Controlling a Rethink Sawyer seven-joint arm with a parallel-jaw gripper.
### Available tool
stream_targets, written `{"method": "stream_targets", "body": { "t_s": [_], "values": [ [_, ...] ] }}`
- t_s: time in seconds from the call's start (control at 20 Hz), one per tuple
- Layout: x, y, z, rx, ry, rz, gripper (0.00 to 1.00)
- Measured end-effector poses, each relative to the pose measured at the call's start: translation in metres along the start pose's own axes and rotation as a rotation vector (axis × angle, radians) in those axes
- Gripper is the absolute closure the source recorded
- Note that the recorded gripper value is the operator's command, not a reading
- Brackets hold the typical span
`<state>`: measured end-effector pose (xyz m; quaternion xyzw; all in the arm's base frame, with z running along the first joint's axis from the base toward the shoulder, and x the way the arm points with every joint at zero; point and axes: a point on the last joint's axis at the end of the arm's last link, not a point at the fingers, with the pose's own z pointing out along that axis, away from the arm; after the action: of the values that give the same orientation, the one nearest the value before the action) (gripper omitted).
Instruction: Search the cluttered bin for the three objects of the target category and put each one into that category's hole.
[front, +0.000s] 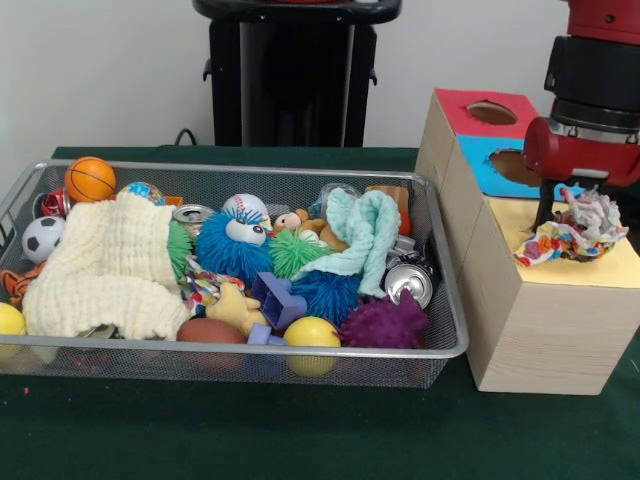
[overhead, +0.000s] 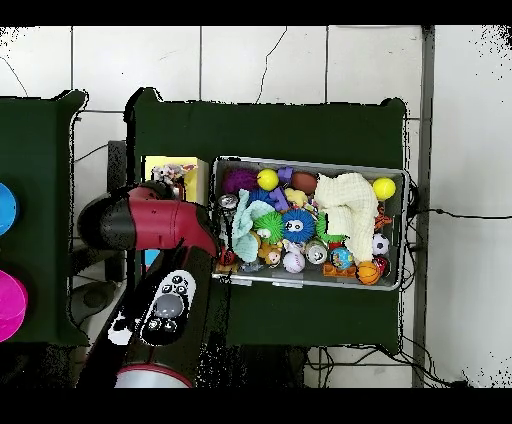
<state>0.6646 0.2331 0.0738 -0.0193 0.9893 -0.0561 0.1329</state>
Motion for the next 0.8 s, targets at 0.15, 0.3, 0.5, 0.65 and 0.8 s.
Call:
{"method": "stream_targets", "body": {
  "t_s": [0.15, 0.3, 0.5, 0.65, 0.8],
  "values": [
    [0.0, 0.001, 0.0, 0.001, -0.001, -0.002, 0.0],
    [0.0, 0.001, -0.001, 0.001, -0.001, -0.003, 0.0],
    [0.001, 0.002, -0.002, 0.005, -0.004, -0.007, 0.0],
    [0.002, 0.004, -0.005, 0.012, -0.008, -0.014, 0.0],
    [0.003, 0.007, -0.01, 0.029, -0.018, -0.022, 0.0]
  ]
}}
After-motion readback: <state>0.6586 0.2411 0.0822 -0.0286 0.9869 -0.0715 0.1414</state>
